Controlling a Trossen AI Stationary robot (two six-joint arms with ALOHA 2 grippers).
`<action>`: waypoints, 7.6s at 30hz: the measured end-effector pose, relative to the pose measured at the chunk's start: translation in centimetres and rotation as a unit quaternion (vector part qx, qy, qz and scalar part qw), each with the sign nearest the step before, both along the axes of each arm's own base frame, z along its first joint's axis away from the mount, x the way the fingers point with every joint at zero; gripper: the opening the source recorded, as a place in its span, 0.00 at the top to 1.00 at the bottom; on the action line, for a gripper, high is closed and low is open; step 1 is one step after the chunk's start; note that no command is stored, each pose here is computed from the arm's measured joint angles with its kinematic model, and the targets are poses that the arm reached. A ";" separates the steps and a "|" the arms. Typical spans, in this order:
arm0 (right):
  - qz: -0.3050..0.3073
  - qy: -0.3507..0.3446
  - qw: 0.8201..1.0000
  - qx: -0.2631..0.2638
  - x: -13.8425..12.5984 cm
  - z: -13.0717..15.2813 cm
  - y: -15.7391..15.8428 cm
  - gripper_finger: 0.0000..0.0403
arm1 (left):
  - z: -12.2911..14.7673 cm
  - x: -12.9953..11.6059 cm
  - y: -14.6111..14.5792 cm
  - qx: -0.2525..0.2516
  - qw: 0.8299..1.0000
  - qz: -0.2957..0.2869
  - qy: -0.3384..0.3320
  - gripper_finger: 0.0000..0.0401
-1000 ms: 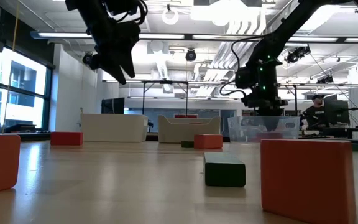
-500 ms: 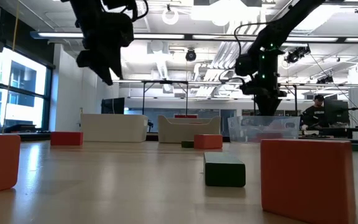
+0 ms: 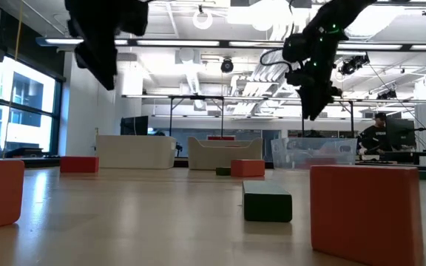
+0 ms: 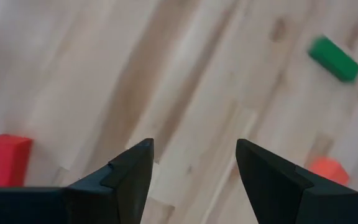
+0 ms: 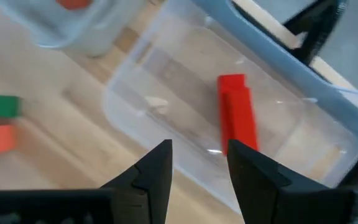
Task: Sort & place blocks by color
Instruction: Put the orange wooden block into the gray bin
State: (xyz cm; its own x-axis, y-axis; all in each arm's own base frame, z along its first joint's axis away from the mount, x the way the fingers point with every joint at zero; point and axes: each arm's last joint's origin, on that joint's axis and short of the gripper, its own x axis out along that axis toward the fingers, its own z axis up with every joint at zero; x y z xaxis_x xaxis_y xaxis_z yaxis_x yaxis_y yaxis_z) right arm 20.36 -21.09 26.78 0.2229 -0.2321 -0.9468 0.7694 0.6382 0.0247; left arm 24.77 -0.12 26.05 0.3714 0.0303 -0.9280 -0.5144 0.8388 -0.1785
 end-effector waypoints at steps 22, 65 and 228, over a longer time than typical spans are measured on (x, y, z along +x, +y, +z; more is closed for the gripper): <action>0.071 -0.056 0.995 0.030 4.7 1.5 7.7 0.65 | -0.8 -1.5 -11.9 0.051 0.956 -0.289 -0.024 0.46; 0.099 -0.055 0.993 0.033 5.9 1.5 10.2 0.65 | -12.6 0.6 -18.6 0.050 0.902 -0.408 0.134 0.52; 0.018 -0.329 0.917 -0.225 8.1 5.5 1.4 0.90 | 0.8 5.9 12.1 0.359 0.919 0.049 -0.158 0.52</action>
State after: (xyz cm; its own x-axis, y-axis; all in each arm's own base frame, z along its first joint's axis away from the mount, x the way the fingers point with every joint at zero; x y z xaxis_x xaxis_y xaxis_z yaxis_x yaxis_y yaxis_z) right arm 28.49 -19.68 32.28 0.7270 -0.5474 -0.4145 0.6604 0.7226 0.2041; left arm 30.67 11.93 26.81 0.5812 0.6398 -0.5028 -0.6113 0.7511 0.2492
